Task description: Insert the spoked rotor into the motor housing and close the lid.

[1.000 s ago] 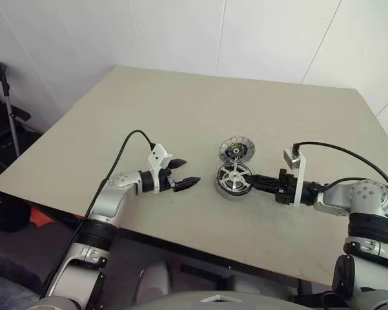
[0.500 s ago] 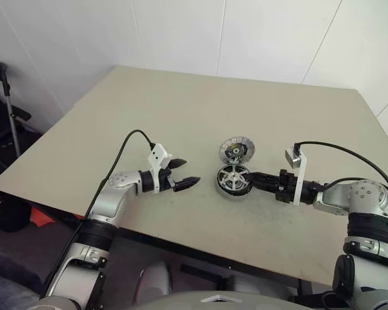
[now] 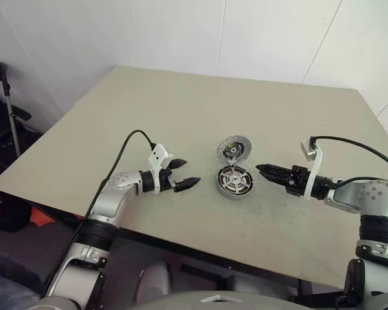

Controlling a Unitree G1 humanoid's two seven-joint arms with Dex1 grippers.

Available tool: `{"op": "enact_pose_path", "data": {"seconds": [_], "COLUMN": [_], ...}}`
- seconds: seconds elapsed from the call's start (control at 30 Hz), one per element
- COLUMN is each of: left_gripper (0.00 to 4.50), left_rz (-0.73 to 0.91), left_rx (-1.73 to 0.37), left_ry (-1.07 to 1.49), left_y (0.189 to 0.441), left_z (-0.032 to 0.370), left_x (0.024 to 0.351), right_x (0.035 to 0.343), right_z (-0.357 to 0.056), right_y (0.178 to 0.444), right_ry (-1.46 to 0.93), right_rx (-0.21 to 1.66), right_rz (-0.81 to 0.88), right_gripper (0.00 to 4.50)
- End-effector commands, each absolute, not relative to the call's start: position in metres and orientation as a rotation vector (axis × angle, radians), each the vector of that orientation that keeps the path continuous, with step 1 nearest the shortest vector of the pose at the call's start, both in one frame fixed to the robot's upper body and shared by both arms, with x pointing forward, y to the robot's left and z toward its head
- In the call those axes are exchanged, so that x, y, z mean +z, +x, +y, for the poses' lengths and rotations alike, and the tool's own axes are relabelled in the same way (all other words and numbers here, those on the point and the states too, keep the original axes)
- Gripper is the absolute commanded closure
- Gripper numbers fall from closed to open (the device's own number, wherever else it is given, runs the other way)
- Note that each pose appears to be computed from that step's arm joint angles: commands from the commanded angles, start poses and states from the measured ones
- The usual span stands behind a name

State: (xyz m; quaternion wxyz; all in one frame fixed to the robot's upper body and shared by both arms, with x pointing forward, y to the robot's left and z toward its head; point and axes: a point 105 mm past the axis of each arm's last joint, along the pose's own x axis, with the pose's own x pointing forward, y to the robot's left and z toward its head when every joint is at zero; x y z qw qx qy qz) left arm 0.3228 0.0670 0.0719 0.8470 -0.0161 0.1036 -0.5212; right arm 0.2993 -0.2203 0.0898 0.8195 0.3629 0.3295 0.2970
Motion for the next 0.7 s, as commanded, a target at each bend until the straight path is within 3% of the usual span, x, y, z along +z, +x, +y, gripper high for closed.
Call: {"op": "enact_pose_path", "data": {"seconds": [0.03, 0.2, 0.23, 0.47, 0.7], "left_gripper": [0.00, 0.00, 0.00, 0.00, 0.00], "left_rz": [0.169, 0.168, 0.166, 0.163, 0.162], "left_rx": [-1.113, -1.114, -1.112, -1.086, -1.077], "left_ry": [-0.010, -0.007, -0.005, 0.006, 0.006], "left_y": [0.325, 0.326, 0.326, 0.330, 0.331], "left_z": [0.065, 0.065, 0.065, 0.069, 0.070], "left_x": [0.083, 0.083, 0.083, 0.084, 0.084], "right_x": [0.107, 0.109, 0.109, 0.114, 0.100], "right_z": [-0.213, -0.194, -0.191, -0.170, -0.159], "right_y": [0.303, 0.313, 0.317, 0.314, 0.302], "right_ry": [0.632, 0.316, 0.271, 0.143, 0.068], "right_rx": [0.699, 0.742, 0.733, 0.846, 0.927], "right_rz": [0.594, 0.464, 0.441, 0.373, 0.443], "right_gripper": [2.27, 2.27, 2.44, 4.47, 4.47]}}
